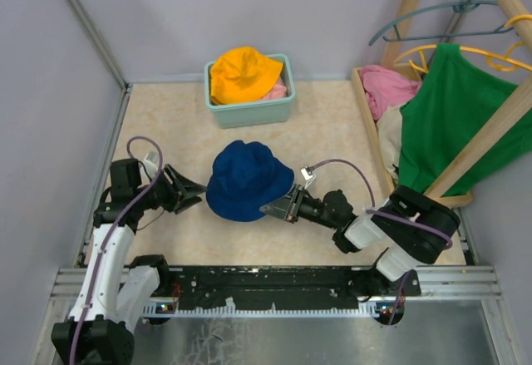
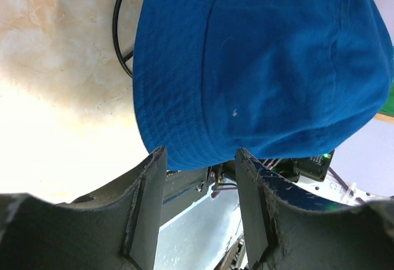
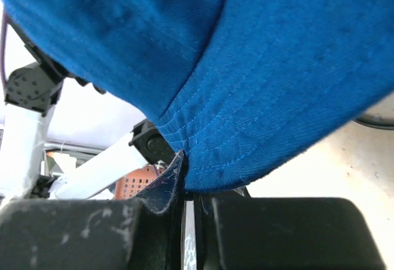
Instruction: Stack the hats
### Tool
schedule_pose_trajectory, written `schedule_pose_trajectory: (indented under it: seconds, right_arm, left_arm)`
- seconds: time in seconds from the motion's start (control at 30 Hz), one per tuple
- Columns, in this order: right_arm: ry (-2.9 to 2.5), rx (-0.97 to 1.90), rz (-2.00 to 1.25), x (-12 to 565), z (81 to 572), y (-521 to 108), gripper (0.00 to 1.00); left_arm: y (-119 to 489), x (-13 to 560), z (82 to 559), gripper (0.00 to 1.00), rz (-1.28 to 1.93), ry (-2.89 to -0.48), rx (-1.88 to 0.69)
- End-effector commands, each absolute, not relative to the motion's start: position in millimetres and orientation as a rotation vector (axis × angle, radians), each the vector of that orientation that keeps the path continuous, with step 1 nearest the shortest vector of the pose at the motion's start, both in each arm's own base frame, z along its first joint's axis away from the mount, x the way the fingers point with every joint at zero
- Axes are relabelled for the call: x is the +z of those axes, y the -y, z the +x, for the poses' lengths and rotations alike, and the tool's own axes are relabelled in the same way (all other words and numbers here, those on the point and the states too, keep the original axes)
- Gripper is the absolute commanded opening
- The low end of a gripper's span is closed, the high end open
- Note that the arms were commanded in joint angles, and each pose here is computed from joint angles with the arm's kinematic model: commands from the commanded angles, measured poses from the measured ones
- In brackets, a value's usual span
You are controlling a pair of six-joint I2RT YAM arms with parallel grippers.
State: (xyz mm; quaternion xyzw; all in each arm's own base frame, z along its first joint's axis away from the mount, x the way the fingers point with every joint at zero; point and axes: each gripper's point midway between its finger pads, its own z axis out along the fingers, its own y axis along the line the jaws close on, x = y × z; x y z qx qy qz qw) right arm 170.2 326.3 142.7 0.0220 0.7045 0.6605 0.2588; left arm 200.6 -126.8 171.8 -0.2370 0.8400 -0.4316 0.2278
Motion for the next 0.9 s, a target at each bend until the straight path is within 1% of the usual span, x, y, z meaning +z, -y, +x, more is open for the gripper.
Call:
schedule_pose_trajectory:
  seconds: [0.0, 0.1, 0.17, 0.23, 0.27, 0.3, 0.33, 0.43, 0.5, 0.6, 0.77, 0.87]
  right_arm:
    - [-1.89, 1.792, -0.013, 138.3, 167.5, -331.0, 0.04]
    - [-1.918, 1.786, -0.009, 127.2, 166.7, -330.4, 0.03]
    - [-1.945, 1.78, 0.004, 117.2, 167.5, -329.6, 0.03]
    - [-1.934, 1.793, 0.005, 118.6, 168.5, -329.4, 0.05]
    - [-1.926, 1.799, 0.005, 120.5, 169.4, -329.6, 0.08]
    - [-1.918, 1.804, 0.002, 122.8, 169.5, -329.4, 0.15]
    - [-1.911, 1.808, -0.003, 125.1, 169.5, -329.4, 0.26]
    - [-1.894, 1.802, -0.006, 135.4, 169.8, -324.3, 0.47]
    - [-1.914, 1.757, -0.017, 135.9, 170.5, -318.7, 0.53]
    - [-1.996, 1.654, -0.055, 127.1, 168.6, -311.8, 0.6]
    - [-2.109, 1.506, -0.103, 109.2, 161.3, -290.2, 0.74]
    - [-2.175, 1.416, -0.102, 98.6, 158.7, -273.2, 0.82]
  left_arm:
    - [123.3, 189.7, 218.1, 0.55, -0.577, -2.249, -1.162]
    - [121.9, 193.4, 226.1, 0.54, -0.567, -2.237, -1.153]
    - [121.6, 197.0, 230.0, 0.54, -0.559, -2.229, -1.151]
    - [121.1, 198.8, 232.8, 0.54, -0.556, -2.224, -1.147]
    - [121.1, 200.0, 233.9, 0.54, -0.554, -2.221, -1.147]
    - [120.4, 201.1, 235.1, 0.54, -0.553, -2.218, -1.142]
    - [119.8, 201.8, 236.6, 0.54, -0.548, -2.217, -1.136]
    - [114.2, 208.2, 245.6, 0.55, -0.532, -2.215, -1.084]
    - [108.6, 215.4, 255.2, 0.56, -0.516, -2.212, -1.037]
    - [98.4, 227.0, 275.5, 0.58, -0.486, -2.21, -0.954]
    - [80.6, 273.6, 332.6, 0.59, -0.323, -2.089, -0.798]
    - [74.5, 301.5, 372.7, 0.67, -0.178, -2.017, -0.729]
